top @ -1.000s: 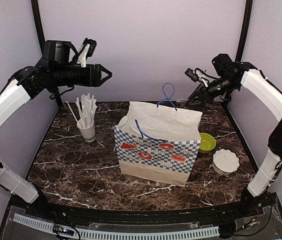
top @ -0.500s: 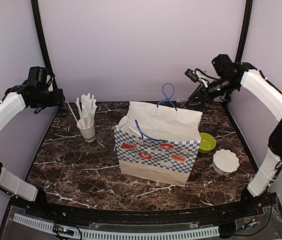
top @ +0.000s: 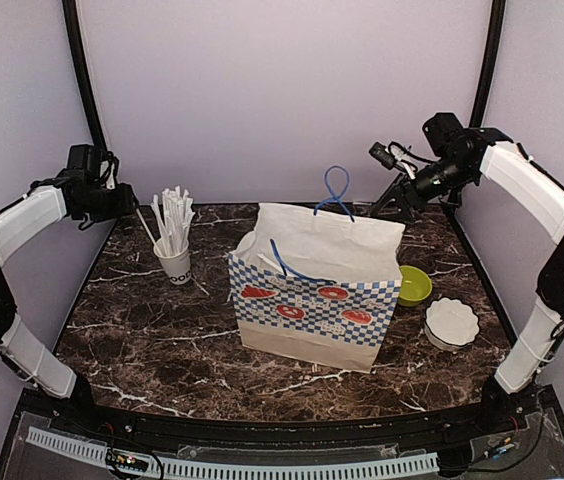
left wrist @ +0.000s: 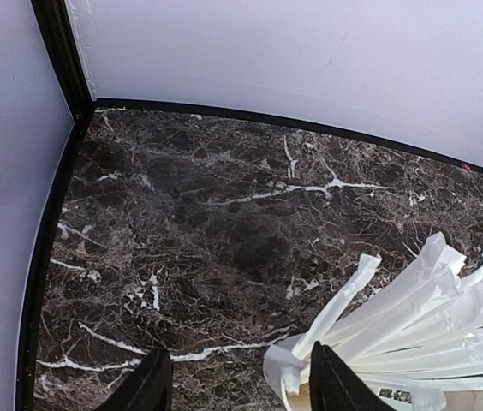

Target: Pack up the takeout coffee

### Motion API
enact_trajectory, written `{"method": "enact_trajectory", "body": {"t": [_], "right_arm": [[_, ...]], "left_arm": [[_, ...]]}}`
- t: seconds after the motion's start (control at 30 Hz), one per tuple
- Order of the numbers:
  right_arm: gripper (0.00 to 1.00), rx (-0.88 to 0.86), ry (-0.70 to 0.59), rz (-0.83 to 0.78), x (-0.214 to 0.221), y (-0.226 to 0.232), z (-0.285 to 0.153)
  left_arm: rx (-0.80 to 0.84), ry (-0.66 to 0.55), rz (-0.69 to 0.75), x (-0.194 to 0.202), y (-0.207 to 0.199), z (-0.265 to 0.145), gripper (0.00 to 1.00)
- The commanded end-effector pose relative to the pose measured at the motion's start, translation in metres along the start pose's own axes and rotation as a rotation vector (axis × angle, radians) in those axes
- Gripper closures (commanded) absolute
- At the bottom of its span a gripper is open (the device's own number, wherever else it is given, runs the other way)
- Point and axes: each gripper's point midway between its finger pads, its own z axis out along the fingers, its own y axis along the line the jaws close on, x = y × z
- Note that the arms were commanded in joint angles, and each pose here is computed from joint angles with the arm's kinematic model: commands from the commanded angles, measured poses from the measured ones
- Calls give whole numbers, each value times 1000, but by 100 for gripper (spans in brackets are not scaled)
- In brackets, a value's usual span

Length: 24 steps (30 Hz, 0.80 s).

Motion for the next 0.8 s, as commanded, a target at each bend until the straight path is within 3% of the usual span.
{"method": "enact_trajectory", "body": {"t": [0.0, 0.2, 0.27, 0.5, 0.77], "right_arm": [[30, 15, -26, -36, -6, 7, -7], [31, 10, -20, -27, -3, 5, -4], [30, 10, -20, -27, -4, 5, -4], [30, 8, -20, -28, -4, 5, -3], [31, 0, -17, -22, -6, 3, -1]], "left_arm": [[42, -38, -5, -13, -5, 5, 52], [88, -51, 11, -17, -13, 12, 82], [95, -59, 16, -21, -15, 9, 96], [110, -160, 46, -60, -26, -51, 100], [145, -450, 91, -126, -44, -192, 100]]}}
